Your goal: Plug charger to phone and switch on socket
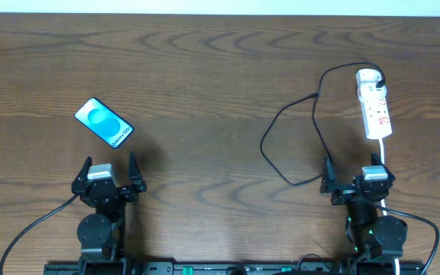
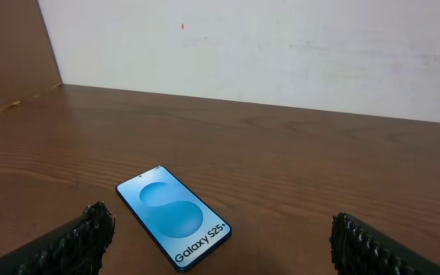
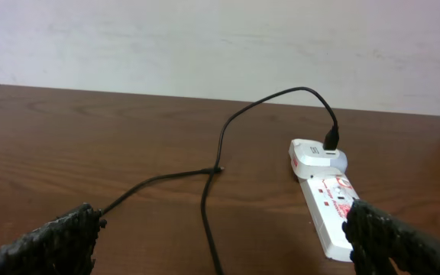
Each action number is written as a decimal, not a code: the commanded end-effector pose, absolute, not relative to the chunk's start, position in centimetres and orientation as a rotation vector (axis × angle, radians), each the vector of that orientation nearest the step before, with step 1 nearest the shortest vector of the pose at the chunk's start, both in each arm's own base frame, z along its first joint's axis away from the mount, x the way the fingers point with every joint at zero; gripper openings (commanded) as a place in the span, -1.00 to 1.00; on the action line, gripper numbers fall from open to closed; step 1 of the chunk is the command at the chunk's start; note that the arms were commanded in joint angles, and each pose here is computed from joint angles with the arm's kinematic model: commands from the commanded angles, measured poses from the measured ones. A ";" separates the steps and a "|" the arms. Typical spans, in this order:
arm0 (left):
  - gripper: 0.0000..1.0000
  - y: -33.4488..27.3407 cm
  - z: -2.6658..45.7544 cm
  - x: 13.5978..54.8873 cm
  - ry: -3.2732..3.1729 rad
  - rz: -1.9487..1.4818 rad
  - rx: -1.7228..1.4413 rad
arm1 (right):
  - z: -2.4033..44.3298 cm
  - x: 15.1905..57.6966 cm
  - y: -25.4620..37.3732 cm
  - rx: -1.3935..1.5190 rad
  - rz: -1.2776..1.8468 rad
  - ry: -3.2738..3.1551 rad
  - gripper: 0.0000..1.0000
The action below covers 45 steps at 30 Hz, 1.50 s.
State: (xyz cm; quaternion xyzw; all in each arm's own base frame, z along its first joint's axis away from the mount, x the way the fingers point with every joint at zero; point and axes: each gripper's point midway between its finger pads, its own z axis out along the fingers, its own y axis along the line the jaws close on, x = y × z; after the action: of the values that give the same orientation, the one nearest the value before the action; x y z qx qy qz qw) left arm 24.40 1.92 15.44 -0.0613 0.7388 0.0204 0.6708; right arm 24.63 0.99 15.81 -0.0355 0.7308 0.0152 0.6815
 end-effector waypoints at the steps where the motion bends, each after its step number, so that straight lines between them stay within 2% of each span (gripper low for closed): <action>1: 0.86 2.5 13.7 24.3 1.717 0.078 -0.162 | 15.8 24.6 0.8 -0.063 0.033 1.639 0.99; 20: 0.86 1.9 14.3 24.4 1.698 0.049 -0.140 | 15.8 24.6 0.8 -0.063 0.033 1.639 0.99; 24: 0.86 1.9 16.4 24.2 1.653 0.043 -0.144 | 15.8 24.6 0.8 -0.063 0.033 1.639 0.99; 31: 0.86 1.9 22.9 23.7 1.560 0.024 -0.156 | 15.8 24.6 0.8 -0.063 0.033 1.639 0.98; 41: 0.86 1.9 27.3 26.2 1.763 0.039 -0.161 | 15.8 24.6 0.8 -0.063 0.033 1.639 0.98; 45: 0.86 2.7 28.9 27.3 1.886 0.043 -0.265 | 15.8 24.6 0.8 -0.063 0.033 1.639 0.99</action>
State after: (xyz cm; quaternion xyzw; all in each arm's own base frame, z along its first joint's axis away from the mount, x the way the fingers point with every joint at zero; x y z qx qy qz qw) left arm 26.65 1.94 26.09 -0.0703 0.8028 0.0192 0.5917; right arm 24.63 0.93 15.80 -0.0343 0.7310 0.0140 0.6814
